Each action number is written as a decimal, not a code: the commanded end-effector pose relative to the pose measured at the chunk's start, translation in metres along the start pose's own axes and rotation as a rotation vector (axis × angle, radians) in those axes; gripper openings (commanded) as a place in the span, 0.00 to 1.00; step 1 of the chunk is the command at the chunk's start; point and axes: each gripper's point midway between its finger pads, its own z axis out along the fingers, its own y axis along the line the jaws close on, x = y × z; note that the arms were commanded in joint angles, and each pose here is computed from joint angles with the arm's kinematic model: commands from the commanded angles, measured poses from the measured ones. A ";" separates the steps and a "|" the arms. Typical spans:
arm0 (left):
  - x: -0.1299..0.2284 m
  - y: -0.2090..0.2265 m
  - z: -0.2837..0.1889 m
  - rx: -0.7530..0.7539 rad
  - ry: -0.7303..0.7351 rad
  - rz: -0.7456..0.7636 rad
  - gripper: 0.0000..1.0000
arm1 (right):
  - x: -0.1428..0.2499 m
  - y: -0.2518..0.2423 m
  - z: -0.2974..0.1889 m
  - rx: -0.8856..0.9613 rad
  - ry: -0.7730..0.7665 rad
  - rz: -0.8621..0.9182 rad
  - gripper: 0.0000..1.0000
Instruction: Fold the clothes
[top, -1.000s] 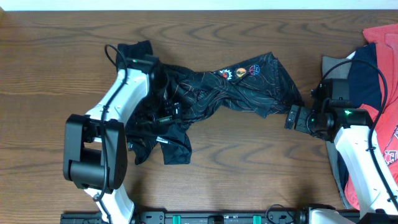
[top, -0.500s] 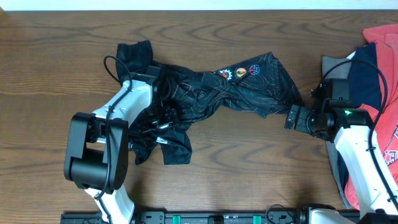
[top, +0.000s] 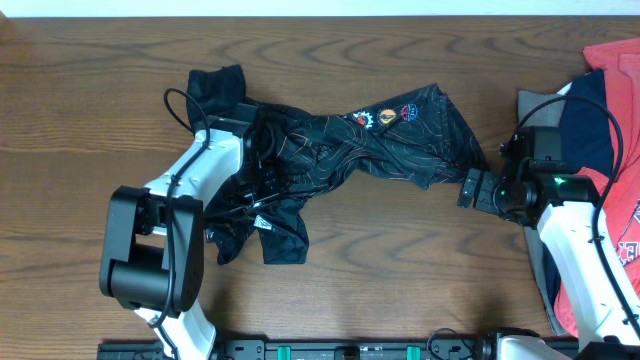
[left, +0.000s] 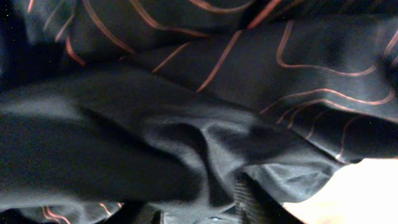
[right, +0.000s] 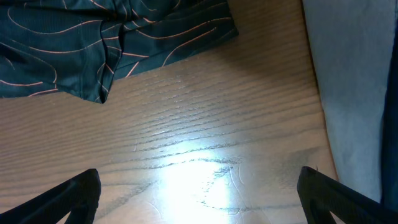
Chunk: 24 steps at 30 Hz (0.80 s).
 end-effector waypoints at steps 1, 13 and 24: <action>0.001 -0.001 -0.003 0.002 -0.012 0.009 0.29 | -0.001 -0.004 0.001 0.002 0.003 0.014 0.99; 0.001 0.000 -0.002 -0.001 -0.014 0.008 0.42 | -0.001 -0.004 0.001 0.003 0.003 0.014 0.99; -0.003 -0.001 0.007 0.015 -0.040 0.020 0.11 | -0.001 -0.004 0.001 0.002 0.004 0.014 0.99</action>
